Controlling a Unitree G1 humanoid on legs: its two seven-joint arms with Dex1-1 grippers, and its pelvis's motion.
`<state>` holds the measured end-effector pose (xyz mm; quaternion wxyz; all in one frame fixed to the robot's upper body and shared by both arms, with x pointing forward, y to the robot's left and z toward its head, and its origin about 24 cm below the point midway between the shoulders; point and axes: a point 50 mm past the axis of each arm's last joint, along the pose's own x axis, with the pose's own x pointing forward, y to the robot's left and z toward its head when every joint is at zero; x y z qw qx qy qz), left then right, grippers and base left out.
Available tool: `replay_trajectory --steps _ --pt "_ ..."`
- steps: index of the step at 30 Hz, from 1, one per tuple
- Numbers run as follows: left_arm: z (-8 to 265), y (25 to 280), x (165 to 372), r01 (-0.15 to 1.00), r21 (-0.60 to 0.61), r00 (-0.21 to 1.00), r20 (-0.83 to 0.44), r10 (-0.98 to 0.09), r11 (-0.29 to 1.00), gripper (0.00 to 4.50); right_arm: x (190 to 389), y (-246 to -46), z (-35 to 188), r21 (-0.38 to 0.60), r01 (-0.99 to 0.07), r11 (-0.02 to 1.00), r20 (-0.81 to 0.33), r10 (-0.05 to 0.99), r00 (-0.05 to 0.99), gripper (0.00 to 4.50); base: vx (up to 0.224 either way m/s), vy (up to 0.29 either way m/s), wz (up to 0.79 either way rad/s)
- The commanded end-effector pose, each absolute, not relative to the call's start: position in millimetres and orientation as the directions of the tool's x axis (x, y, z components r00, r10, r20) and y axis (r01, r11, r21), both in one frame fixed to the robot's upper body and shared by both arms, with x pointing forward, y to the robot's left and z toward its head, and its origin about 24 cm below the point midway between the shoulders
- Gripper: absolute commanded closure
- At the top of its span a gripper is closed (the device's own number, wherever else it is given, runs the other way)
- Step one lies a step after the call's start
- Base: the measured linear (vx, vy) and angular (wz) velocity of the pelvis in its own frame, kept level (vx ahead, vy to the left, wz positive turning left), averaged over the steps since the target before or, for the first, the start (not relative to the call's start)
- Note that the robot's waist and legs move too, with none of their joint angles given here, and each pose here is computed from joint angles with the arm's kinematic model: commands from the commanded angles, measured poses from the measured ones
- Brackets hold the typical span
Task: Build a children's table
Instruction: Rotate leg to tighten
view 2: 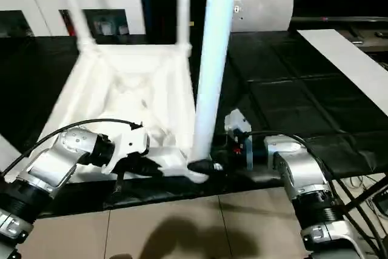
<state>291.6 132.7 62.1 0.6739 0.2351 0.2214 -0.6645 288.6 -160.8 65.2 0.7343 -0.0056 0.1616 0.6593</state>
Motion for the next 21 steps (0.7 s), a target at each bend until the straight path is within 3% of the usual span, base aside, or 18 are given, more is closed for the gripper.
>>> replay_trajectory --steps 1,17,21 --pt "71.5 122.8 289.6 0.994 0.053 -0.046 -0.601 -0.798 -0.098 4.50 289.9 -160.6 69.8 0.201 -0.976 0.089 -0.255 0.966 0.035 0.94 0.000 0.000 0.00" --pt "68.8 124.4 288.8 0.992 0.046 -0.067 -0.605 -0.794 -0.119 4.50 288.0 -166.6 71.2 0.235 -0.972 0.031 -0.245 0.969 -0.029 2.25 0.000 0.000 0.00" --pt "69.0 123.6 289.9 0.992 0.053 -0.061 -0.602 -0.796 -0.115 4.50 287.2 -165.8 70.5 0.245 -0.969 0.019 -0.244 0.969 -0.043 2.36 0.000 0.000 0.00"
